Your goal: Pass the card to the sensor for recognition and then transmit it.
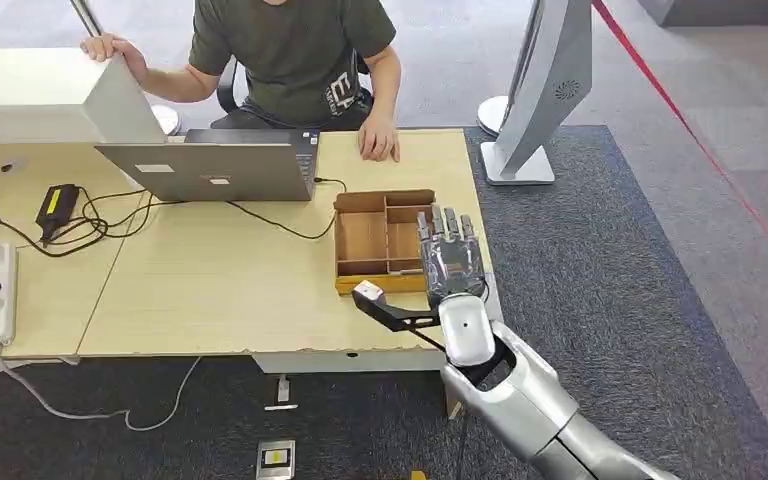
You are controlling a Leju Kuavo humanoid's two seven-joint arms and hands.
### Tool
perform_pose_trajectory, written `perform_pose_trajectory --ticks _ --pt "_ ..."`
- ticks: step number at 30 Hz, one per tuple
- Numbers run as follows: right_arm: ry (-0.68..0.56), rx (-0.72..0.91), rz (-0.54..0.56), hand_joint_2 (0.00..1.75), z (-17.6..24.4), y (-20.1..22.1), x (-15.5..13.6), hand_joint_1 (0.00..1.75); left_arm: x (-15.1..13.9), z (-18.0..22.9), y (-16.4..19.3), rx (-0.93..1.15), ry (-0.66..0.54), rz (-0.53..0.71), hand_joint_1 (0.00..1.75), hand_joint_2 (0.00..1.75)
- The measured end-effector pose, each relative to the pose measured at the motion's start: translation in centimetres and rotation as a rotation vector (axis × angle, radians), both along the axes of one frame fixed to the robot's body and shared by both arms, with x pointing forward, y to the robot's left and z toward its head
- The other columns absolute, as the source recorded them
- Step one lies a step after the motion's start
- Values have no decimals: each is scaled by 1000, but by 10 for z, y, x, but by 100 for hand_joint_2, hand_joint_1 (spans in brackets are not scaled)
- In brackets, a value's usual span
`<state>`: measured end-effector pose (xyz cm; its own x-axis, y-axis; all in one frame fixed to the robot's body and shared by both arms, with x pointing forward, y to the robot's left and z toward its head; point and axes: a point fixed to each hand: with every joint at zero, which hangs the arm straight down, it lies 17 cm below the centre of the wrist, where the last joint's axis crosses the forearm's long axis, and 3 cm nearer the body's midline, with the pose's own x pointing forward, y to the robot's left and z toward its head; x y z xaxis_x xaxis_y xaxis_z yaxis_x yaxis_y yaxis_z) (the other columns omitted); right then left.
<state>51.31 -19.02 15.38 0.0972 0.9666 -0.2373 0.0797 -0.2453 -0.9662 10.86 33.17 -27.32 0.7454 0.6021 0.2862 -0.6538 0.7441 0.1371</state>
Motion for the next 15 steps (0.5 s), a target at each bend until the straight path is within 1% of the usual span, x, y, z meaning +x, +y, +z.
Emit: perform_pose_trajectory --ticks 15 --pt "88 66 8 175 -33 6 1 0 3 0 1 -13 -14 -19 0 0"
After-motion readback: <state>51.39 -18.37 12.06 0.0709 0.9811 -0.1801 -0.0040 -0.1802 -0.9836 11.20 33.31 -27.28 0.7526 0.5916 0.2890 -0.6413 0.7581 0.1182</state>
